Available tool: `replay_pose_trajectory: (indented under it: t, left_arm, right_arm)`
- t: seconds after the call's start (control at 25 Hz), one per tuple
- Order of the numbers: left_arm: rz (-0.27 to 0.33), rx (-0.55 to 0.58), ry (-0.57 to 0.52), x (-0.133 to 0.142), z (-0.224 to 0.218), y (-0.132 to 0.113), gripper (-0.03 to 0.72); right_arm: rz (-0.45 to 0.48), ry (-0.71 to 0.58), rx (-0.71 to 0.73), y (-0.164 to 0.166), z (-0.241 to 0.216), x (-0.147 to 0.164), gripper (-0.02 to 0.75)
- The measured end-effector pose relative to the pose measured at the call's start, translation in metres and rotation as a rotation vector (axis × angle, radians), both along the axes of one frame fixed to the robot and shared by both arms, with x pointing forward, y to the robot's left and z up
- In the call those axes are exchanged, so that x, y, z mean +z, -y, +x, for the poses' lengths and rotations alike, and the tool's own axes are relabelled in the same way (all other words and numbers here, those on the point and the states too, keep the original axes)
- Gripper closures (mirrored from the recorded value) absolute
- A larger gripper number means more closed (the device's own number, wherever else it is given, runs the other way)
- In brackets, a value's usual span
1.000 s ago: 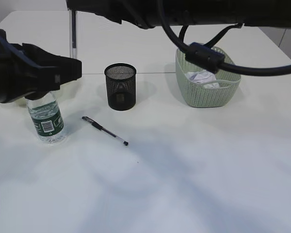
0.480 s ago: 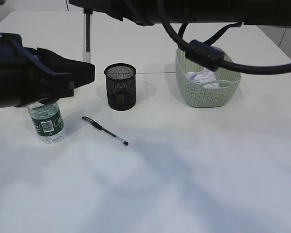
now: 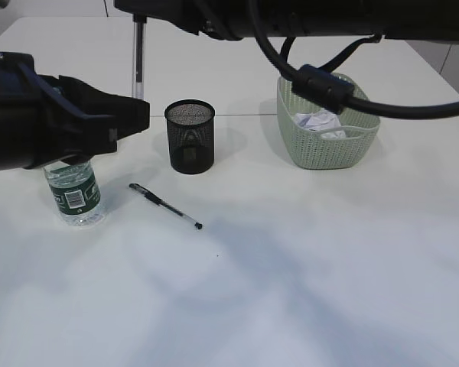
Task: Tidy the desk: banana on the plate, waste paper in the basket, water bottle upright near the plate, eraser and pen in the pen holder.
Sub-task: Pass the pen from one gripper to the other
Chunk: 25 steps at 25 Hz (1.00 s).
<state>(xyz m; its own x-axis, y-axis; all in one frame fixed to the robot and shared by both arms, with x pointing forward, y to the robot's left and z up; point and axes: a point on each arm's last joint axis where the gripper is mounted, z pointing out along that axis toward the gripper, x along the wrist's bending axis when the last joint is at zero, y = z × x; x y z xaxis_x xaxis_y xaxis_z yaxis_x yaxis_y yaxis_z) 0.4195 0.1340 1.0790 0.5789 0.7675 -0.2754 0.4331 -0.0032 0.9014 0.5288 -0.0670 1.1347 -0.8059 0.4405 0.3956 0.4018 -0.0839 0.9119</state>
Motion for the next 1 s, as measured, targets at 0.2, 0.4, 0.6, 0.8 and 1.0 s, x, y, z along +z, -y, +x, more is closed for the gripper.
replay_pose_trajectory:
  t: [0.2, 0.4, 0.6, 0.8, 1.0]
  left_arm:
    - [0.001, 0.000, -0.001, -0.0002, 0.0001, 0.0001, 0.648]
    - [0.001, 0.000, -0.001, -0.0002, 0.0001, 0.0001, 0.648]
    - [-0.005, -0.001, 0.005, 0.0000, 0.0001, 0.0003, 0.644]
    - [-0.015, -0.005, 0.021, 0.0011, 0.0003, 0.0007, 0.556]
    - [-0.012, -0.014, 0.045, 0.0025, 0.0004, 0.0012, 0.294]
  right_arm:
    - [0.000, 0.004, 0.005, -0.0002, -0.0004, 0.0001, 0.660]
    - [-0.005, 0.014, 0.009, -0.0003, -0.0006, 0.0002, 0.681]
    - [-0.006, 0.020, 0.009, -0.0003, -0.0006, 0.0003, 0.681]
    - [-0.008, 0.024, 0.010, -0.0003, -0.0006, 0.0003, 0.682]
    - [-0.011, 0.028, 0.011, -0.0003, -0.0006, 0.0002, 0.682]
